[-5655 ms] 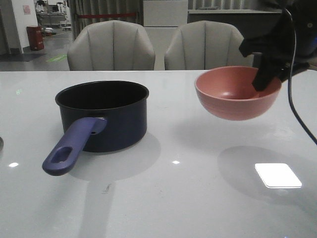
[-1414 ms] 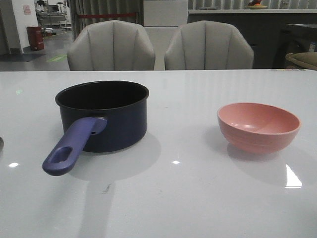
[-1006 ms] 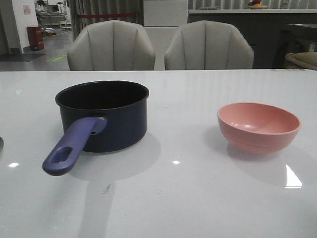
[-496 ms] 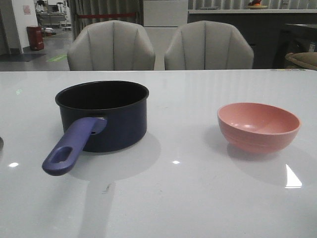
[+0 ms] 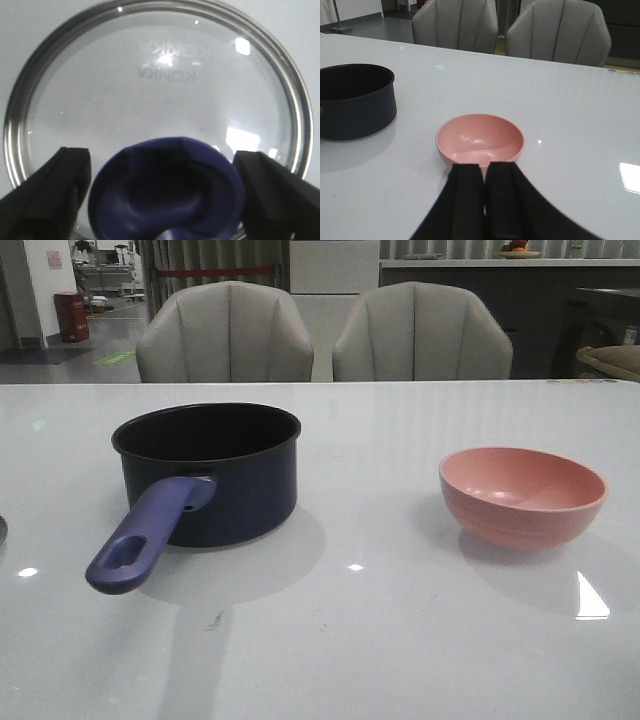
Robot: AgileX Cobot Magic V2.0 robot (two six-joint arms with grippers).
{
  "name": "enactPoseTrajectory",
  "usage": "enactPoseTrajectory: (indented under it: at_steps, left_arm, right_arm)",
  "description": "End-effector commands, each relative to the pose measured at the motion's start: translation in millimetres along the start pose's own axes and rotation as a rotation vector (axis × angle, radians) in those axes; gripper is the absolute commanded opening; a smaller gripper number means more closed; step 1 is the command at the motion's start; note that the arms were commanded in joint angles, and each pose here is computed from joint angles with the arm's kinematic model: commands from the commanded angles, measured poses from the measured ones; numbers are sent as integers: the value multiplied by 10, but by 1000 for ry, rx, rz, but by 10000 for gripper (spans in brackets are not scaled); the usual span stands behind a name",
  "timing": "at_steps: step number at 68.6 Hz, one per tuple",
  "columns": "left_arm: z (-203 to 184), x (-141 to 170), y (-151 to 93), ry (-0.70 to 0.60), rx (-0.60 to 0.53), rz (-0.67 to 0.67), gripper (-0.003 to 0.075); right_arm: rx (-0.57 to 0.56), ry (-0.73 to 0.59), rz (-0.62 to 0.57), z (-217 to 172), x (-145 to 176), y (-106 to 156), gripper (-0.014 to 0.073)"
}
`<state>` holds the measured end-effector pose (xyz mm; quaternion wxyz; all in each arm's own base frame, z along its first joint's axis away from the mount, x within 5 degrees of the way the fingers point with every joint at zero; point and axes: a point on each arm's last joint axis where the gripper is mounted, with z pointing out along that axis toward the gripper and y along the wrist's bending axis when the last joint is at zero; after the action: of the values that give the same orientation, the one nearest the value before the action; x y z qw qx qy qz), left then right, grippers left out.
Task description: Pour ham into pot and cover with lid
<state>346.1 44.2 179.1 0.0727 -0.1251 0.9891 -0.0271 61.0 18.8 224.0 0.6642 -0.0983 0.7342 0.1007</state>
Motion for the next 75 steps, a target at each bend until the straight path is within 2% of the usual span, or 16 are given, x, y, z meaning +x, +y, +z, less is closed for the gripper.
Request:
enactPoseTrajectory:
  at_steps: [1,8,14,30,53,63,75]
  left_arm:
    - [-186,-57,-26,-76,16,-10,396]
    - [-186,-57,-27,-76,17,-11,265]
    - [-186,-57,-27,-76,17,-11,224]
    - [-269,-97,-47,-106,32,-14,225]
    - [-743,-246,-158,-251,68,35,225]
    - [-1027,-334,-327,-301,85,104,225]
    - [-1476,-418,-802,-433,144,222,225]
  right_arm:
    - [11,-94,1,-13,-159,-9,150]
    - [11,-94,1,-13,-159,-9,150]
    - [11,-94,1,-13,-159,-9,150]
    - [11,-94,1,-13,-159,-9,150]
    - [11,-94,1,-13,-159,-9,150]
    - [11,-94,1,-13,-159,-9,150]
    - [11,-94,1,-13,-159,-9,150]
